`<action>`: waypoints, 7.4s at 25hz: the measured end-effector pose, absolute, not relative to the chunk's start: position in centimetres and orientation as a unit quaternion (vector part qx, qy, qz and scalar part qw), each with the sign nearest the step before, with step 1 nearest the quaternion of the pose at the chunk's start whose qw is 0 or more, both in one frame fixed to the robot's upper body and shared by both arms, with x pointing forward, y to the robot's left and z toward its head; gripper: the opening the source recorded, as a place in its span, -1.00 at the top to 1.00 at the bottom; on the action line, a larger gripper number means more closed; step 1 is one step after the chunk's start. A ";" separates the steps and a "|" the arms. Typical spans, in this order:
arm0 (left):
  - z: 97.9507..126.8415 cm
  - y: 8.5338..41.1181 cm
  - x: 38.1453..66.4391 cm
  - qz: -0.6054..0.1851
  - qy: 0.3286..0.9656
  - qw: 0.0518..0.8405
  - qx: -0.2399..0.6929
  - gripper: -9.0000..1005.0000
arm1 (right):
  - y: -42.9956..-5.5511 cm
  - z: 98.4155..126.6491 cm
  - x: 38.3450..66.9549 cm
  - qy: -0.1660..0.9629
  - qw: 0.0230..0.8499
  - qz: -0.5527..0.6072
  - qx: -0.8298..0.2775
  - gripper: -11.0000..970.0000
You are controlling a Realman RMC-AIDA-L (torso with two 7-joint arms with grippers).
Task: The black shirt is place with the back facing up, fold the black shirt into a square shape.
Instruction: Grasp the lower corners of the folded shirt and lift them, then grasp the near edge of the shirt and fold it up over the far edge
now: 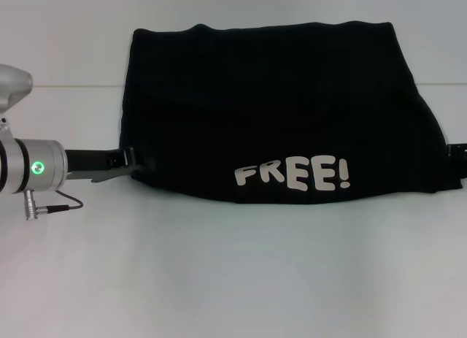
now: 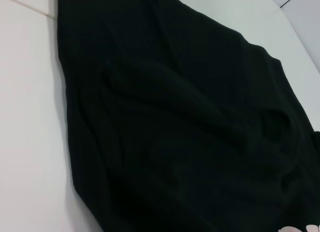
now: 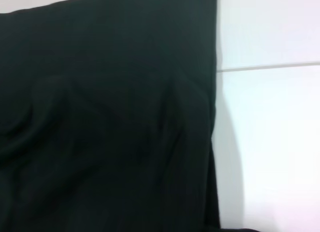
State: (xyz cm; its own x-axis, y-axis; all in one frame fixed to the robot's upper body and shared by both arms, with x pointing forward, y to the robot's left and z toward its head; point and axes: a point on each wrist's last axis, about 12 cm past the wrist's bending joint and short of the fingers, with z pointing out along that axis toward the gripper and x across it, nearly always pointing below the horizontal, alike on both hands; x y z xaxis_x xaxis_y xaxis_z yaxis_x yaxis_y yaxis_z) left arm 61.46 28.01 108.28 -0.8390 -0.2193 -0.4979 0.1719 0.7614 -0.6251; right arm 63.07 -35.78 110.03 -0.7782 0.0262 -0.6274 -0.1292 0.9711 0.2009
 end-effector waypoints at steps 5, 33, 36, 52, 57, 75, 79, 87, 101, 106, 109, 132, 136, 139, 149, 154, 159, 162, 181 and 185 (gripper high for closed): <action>108.3 28.0 61.4 -0.345 0.895 0.283 -0.014 0.97 | -35.8 109.6 63.3 0.934 0.341 0.104 -0.021 -0.94; 108.1 28.0 61.4 -0.345 0.895 0.283 -0.017 0.97 | -32.5 110.0 63.3 0.934 0.305 0.176 -0.064 -0.93; 108.1 28.0 61.4 -0.345 0.895 0.283 -0.017 0.97 | -32.1 110.1 63.2 0.932 0.301 0.188 -0.068 -0.93; 108.2 28.0 61.4 -0.345 0.895 0.283 -0.016 0.98 | -32.7 109.3 62.3 0.948 0.257 0.179 -0.063 -0.93; 108.2 27.9 61.5 -0.345 0.895 0.284 -0.015 0.98 | -32.5 109.4 62.2 0.948 0.252 0.184 -0.064 -0.92; 108.3 27.8 61.5 -0.351 0.893 0.283 -0.015 0.98 | -33.9 110.2 62.4 0.946 0.261 0.189 -0.031 0.21; 108.6 27.5 61.4 -0.354 0.895 0.272 0.002 0.98 | -34.1 110.2 62.2 0.948 0.256 0.190 -0.028 0.41; 110.0 27.0 60.9 -0.356 0.912 0.191 0.073 0.98 | -35.5 110.9 60.5 0.954 0.205 0.214 -0.033 0.88; 111.0 29.5 56.6 -0.356 0.920 0.064 0.151 0.98 | -38.8 111.6 54.4 0.970 0.097 0.221 -0.031 0.89; 110.8 29.6 56.5 -0.350 0.923 0.061 0.150 0.98 | -39.0 111.6 54.3 0.969 0.100 0.224 -0.029 0.89; 110.7 29.7 56.4 -0.350 0.923 0.060 0.149 0.98 | -38.9 111.7 54.3 0.969 0.098 0.226 -0.031 0.89; 111.2 29.7 52.9 -0.399 0.893 -0.023 0.206 0.97 | -40.1 112.4 49.9 0.950 0.050 0.307 -0.033 0.89; 112.7 29.4 54.2 -0.428 0.880 0.021 0.206 0.97 | -39.7 113.9 51.4 0.933 0.109 0.339 -0.048 0.89; 114.3 29.9 55.5 -0.439 0.876 0.061 0.189 0.96 | -40.2 115.3 52.5 0.923 0.153 0.351 -0.045 0.89; 116.5 29.3 63.1 -0.359 0.913 0.182 0.069 0.95 | -43.7 116.0 56.1 0.902 0.273 0.326 0.071 0.89; 114.5 26.6 65.3 -0.297 0.932 0.206 0.044 0.94 | -42.4 113.6 59.0 0.896 0.316 0.288 0.118 0.89; 113.8 25.3 66.0 -0.259 0.940 0.221 0.036 0.93 | -40.8 113.2 61.4 0.892 0.351 0.254 0.128 0.89; 114.6 25.1 66.2 -0.263 0.934 0.239 0.038 0.93 | -39.8 113.8 62.4 0.889 0.361 0.253 0.121 0.89; 114.1 24.8 68.3 -0.207 0.926 0.316 0.002 0.90 | -34.8 111.9 67.3 0.896 0.408 0.137 0.105 0.89; 113.5 24.5 68.5 -0.193 0.922 0.335 -0.004 0.89 | -34.6 111.7 67.4 0.893 0.418 0.127 0.109 0.89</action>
State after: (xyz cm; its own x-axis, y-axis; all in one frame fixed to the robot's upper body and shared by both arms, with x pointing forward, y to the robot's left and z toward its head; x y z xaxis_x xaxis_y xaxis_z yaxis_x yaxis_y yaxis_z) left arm 68.49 24.54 113.53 -0.7761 -0.1372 -0.6155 0.1206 0.9257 -0.3585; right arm 67.44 -34.59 111.71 -0.6267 0.3015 -0.7186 0.0896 0.9439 0.3178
